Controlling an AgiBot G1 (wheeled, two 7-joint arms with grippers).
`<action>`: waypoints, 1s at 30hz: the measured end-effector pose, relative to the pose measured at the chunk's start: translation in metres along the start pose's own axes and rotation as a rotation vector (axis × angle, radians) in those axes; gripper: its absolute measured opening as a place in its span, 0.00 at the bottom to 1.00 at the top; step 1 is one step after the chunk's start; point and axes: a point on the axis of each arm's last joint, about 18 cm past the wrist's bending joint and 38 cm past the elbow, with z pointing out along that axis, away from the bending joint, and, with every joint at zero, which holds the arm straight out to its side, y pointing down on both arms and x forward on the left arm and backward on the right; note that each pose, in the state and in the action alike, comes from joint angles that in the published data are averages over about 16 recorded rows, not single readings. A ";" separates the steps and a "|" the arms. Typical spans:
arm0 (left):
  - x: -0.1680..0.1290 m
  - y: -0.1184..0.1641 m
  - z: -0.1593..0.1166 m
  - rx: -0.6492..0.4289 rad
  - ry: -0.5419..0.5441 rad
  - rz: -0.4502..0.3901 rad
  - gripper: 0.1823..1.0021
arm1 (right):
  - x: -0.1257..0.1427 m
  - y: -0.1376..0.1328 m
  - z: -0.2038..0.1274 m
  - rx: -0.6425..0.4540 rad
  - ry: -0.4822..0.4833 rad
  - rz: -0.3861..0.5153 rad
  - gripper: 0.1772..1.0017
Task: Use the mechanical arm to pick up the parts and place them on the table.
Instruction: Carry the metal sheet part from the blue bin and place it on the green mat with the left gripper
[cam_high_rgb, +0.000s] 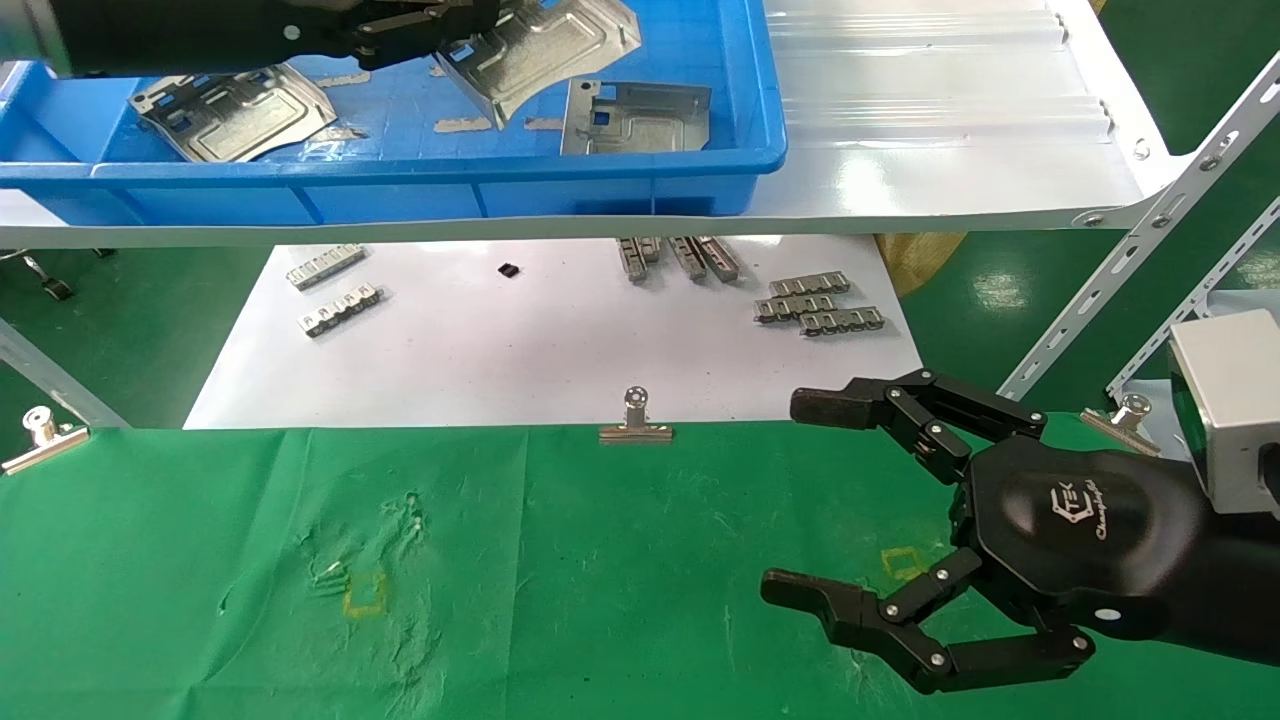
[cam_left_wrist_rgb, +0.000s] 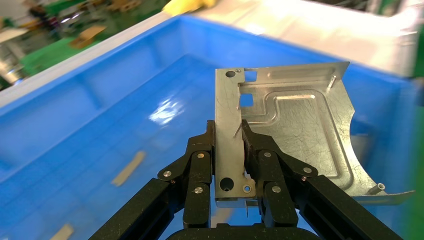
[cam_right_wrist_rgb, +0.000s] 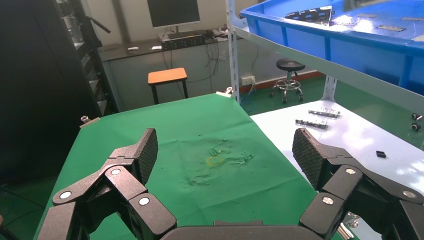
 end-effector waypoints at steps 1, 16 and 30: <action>0.003 -0.001 -0.004 0.010 0.024 0.007 0.11 | 0.000 0.000 0.000 0.000 0.000 0.000 1.00; 0.031 0.001 -0.074 0.063 0.205 0.199 0.11 | 0.000 0.000 0.000 0.000 0.000 0.000 1.00; 0.089 0.123 -0.144 -0.189 0.357 0.285 0.11 | 0.000 0.000 0.000 0.000 0.000 0.000 1.00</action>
